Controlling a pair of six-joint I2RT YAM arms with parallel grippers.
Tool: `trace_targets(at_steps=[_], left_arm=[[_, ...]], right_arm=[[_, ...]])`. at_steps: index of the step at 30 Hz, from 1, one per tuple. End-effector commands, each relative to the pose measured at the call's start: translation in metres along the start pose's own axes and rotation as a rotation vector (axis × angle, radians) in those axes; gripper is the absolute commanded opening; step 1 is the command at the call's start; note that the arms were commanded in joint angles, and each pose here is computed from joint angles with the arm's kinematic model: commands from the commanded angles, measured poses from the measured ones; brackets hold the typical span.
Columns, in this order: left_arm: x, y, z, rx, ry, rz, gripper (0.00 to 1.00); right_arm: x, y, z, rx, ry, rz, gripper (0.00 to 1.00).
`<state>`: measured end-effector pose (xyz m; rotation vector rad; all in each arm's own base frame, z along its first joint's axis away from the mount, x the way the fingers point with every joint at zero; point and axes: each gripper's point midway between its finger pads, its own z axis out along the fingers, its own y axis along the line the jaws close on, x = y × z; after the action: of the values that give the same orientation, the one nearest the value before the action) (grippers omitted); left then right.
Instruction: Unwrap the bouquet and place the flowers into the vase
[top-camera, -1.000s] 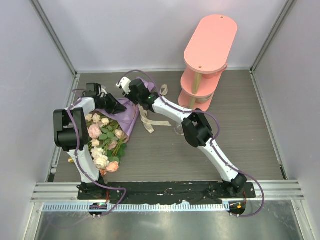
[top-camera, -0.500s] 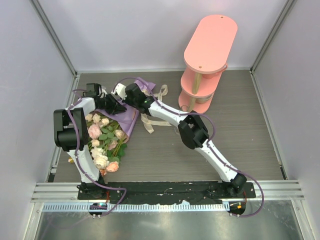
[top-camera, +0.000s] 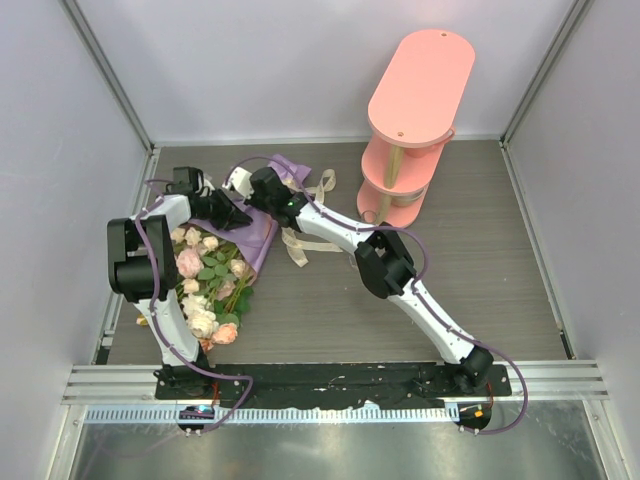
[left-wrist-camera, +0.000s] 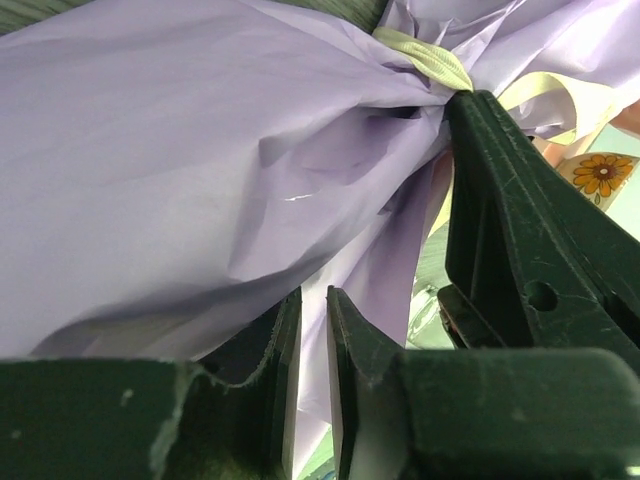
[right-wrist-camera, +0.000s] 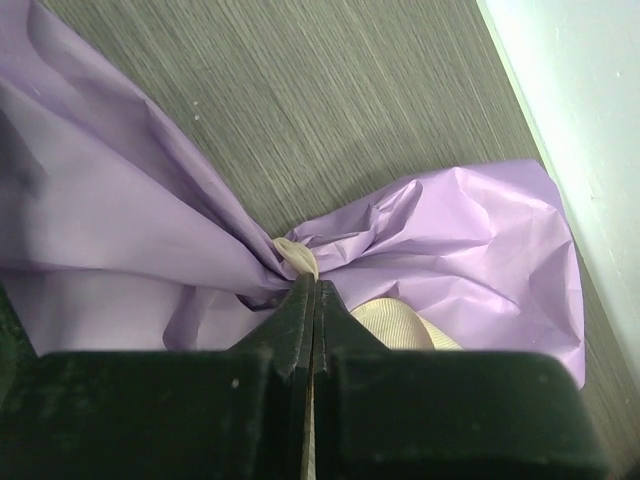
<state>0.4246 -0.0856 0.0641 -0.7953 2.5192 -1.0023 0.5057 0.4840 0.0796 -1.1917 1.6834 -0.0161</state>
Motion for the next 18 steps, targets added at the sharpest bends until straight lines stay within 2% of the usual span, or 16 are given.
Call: trace_targets(at_steps=[1,6,18], left_arm=[[-0.005,0.001,0.001,-0.02,-0.002,0.015,0.19],[-0.005,0.004,0.002,-0.034,0.003,0.008,0.17],[-0.004,0.017,0.008,-0.083,0.016,-0.011,0.13]], right_arm=[[-0.036,-0.029,-0.007,0.091,-0.09,0.021,0.01],[-0.046,-0.051,-0.012,0.192,-0.113,0.052,0.01],[-0.098,-0.103,-0.042,0.329,-0.272,0.249,0.01]])
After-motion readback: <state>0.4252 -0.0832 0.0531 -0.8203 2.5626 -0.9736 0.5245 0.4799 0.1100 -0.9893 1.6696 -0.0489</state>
